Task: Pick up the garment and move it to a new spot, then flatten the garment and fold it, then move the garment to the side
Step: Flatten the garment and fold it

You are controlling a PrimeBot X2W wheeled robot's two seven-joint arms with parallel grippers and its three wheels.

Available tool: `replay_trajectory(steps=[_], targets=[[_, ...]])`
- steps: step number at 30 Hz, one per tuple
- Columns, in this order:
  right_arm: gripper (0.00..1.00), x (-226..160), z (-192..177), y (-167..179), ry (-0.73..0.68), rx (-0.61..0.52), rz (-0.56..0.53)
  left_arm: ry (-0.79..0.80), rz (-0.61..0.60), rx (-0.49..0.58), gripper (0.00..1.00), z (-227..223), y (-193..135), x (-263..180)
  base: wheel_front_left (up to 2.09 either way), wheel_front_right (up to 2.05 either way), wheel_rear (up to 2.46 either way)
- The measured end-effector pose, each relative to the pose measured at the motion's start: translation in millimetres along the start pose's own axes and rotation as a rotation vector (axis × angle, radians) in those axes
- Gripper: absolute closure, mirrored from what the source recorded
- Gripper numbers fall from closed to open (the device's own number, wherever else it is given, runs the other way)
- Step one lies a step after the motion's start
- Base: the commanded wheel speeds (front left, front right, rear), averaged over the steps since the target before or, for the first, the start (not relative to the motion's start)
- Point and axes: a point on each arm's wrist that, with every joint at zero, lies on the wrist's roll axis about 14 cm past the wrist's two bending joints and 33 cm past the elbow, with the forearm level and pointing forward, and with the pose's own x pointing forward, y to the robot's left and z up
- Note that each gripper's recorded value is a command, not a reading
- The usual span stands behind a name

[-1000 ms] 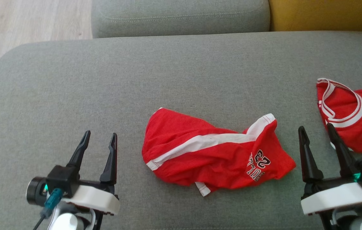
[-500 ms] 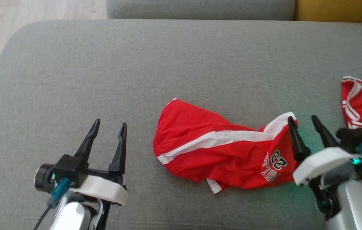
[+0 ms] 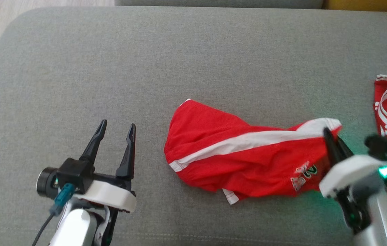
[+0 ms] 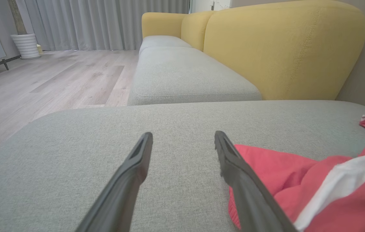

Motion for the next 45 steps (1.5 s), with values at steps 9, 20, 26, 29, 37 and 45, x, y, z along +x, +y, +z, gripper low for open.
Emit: replay_trajectory(steps=[9, 20, 26, 29, 37, 45], targets=[[0.00, -39.5, -62.9, -16.8, 0.122, 0.140, -0.090, -0.004, -0.014, 0.000, 0.00, 0.6, -4.1, 2.8, 0.00, 0.00, 0.00], [0.00, -52.2, 38.7, -14.3, -0.279, -0.036, -0.094, -0.031, 0.003, 0.016, 0.00, 8.7, 1.4, 5.1, 0.00, 0.00, 0.00], [0.00, -74.0, 92.6, 10.4, -0.473, -0.109, -0.041, -0.030, 0.005, 0.019, 0.00, 9.1, 0.5, -5.2, 0.00, 0.00, 0.00], [0.00, -84.8, 101.5, 20.3, -0.507, -0.127, -0.020, -0.025, 0.013, 0.015, 0.00, 8.1, -0.4, -12.8, 0.00, 0.00, 0.00], [0.00, -94.8, 85.0, 22.6, -0.456, -0.112, -0.016, -0.031, 0.002, 0.009, 0.00, 11.6, -4.2, -17.5, 0.00, 0.00, 0.00], [0.00, -95.1, 82.1, 22.8, -0.449, -0.094, -0.011, -0.029, -0.012, 0.012, 0.00, 12.4, -8.1, -18.4, 0.00, 0.00, 0.00]])
